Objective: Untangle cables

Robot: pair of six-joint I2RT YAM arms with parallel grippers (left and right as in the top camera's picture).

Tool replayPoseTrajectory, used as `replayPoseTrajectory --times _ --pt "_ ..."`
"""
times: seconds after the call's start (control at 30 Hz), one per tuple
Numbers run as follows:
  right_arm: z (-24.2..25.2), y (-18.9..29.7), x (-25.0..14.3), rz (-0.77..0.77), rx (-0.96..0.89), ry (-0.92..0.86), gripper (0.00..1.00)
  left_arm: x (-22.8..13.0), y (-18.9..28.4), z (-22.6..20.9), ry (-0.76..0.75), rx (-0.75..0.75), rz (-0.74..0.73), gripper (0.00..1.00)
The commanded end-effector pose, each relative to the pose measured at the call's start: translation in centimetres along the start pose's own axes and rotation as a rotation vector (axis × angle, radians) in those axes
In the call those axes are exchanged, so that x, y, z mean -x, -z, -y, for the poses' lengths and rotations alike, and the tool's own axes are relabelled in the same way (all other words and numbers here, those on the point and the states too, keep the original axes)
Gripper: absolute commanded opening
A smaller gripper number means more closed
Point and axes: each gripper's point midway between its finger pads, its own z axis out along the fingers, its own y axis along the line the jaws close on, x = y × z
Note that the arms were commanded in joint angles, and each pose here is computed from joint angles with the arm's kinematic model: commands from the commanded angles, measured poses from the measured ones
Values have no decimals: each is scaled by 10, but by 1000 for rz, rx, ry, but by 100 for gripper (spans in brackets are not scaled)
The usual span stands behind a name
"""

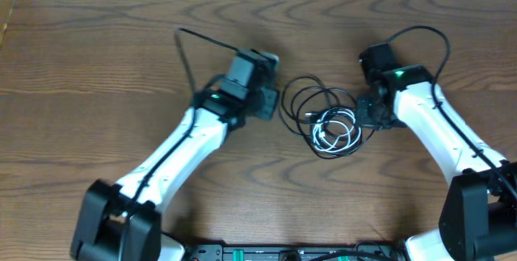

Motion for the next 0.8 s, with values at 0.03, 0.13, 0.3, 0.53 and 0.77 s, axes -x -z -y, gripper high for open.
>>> replayPoseTrajectory --times 0.03,0.13,0.3,0.53,0.77 --pt "-16 1 -8 -44 94 5 1 -6 -4 33 -16 -140 -31 8" --pt "-16 2 -14 -65 85 5 1 -15 -13 50 -100 -161 -53 8" --pt "-12 2 -16 -76 69 -55 1 -31 -26 71 -206 -192 -92 9" --pt "-11 2 -18 -84 65 -55 1 -32 -28 75 -215 -199 -93 32" --pt "-13 2 -21 -101 82 -60 1 -17 -40 63 -226 -113 -29 7"
